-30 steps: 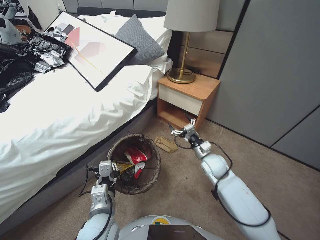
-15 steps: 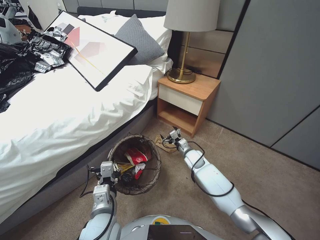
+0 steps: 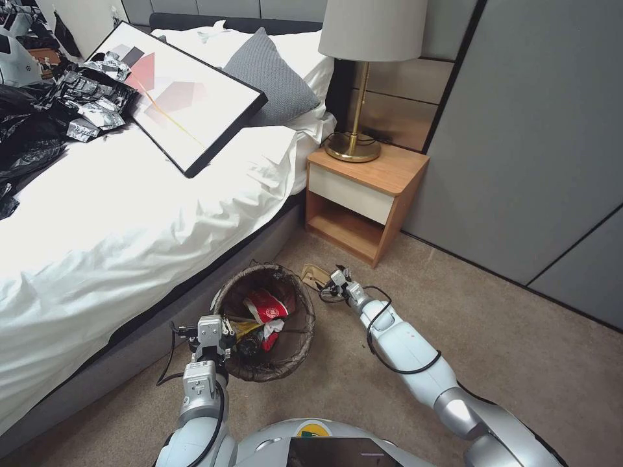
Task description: Pick up the trash bin, then pick up the garbage from the floor and place it into the trash bin.
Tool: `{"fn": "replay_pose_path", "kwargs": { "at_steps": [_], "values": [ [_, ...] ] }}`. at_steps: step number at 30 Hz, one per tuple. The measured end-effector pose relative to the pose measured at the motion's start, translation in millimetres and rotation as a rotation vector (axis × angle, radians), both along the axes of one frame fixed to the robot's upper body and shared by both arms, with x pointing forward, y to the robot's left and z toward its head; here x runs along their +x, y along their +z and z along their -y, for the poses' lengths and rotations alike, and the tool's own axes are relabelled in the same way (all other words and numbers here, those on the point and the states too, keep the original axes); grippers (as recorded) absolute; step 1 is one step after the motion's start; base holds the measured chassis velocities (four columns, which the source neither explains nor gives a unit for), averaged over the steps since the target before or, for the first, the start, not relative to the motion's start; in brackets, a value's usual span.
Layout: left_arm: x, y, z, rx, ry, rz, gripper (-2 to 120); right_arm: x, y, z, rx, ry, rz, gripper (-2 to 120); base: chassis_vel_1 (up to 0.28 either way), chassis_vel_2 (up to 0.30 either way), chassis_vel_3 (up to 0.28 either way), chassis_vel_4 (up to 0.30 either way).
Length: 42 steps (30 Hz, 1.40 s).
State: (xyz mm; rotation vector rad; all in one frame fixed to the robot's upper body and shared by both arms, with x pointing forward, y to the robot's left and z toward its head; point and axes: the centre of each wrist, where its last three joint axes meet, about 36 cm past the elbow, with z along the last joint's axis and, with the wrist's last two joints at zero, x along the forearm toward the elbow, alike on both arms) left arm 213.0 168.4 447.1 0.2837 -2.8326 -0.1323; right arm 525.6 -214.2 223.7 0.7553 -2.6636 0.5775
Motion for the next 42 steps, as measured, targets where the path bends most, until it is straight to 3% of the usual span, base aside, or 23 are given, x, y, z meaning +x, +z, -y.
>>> {"fn": "replay_pose_path", "kwargs": {
  "at_steps": [11,31,42],
  "values": [
    [-0.5,-0.9,1.4,0.001,-0.001,-0.002,0,10.9,-20.4,9.5,-0.014,0.003,-0.045,99,0.000,0.000,0.000,0.000],
    [-5.6,-1.6,-0.1,0.012,0.003,-0.006,0,11.1,-60.8,25.4,0.062,-0.122,-0.205,25,0.000,0.000,0.000,0.000],
    [-6.9,1.1,-0.2,0.014,0.004,-0.002,0,12.7,-60.3,22.1,0.078,-0.142,-0.207,8,0.000,0.000,0.000,0.000]
  ]
}}
